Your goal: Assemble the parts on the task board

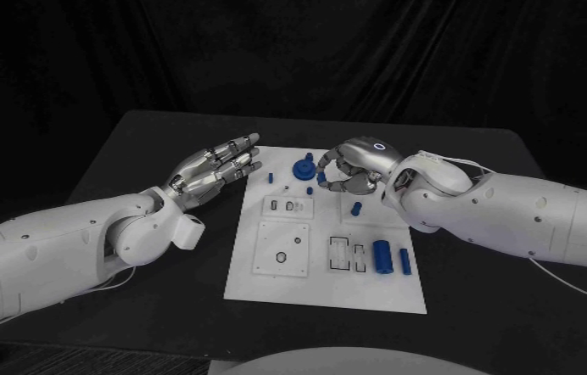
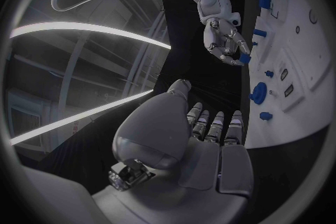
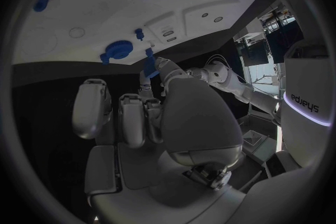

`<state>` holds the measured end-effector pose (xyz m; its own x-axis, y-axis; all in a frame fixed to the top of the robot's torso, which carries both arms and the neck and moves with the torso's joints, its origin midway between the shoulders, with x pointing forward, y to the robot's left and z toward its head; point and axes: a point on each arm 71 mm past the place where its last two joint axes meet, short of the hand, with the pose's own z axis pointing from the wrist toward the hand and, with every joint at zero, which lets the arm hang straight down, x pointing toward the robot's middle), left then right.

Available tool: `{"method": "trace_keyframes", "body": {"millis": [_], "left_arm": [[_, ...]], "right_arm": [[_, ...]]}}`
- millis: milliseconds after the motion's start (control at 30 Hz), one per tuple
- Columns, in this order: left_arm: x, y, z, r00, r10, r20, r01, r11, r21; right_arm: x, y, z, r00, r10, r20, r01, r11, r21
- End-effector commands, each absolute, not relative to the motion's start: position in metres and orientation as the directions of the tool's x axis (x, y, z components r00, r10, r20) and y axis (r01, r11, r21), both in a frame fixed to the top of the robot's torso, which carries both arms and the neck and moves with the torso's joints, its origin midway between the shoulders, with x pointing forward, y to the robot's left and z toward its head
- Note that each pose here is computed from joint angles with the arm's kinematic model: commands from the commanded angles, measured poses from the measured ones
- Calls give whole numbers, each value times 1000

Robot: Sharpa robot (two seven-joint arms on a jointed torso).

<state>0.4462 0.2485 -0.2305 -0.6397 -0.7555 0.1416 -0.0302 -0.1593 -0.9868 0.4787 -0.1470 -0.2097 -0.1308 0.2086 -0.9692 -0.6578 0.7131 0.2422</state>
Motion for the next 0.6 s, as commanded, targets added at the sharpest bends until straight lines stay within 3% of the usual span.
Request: {"method": "trace_keyframes", "body": {"millis": [33, 600], "left_arm": [[446, 246, -230, -644, -750, 148, -27, -171, -985], [447, 242, -231, -652, -743, 150, -30, -173, -984]], "right_arm": [[479, -142, -219, -147, 140, -979, -643, 739, 202], [479, -121, -237, -191, 98, -977, -641, 742, 199]]}}
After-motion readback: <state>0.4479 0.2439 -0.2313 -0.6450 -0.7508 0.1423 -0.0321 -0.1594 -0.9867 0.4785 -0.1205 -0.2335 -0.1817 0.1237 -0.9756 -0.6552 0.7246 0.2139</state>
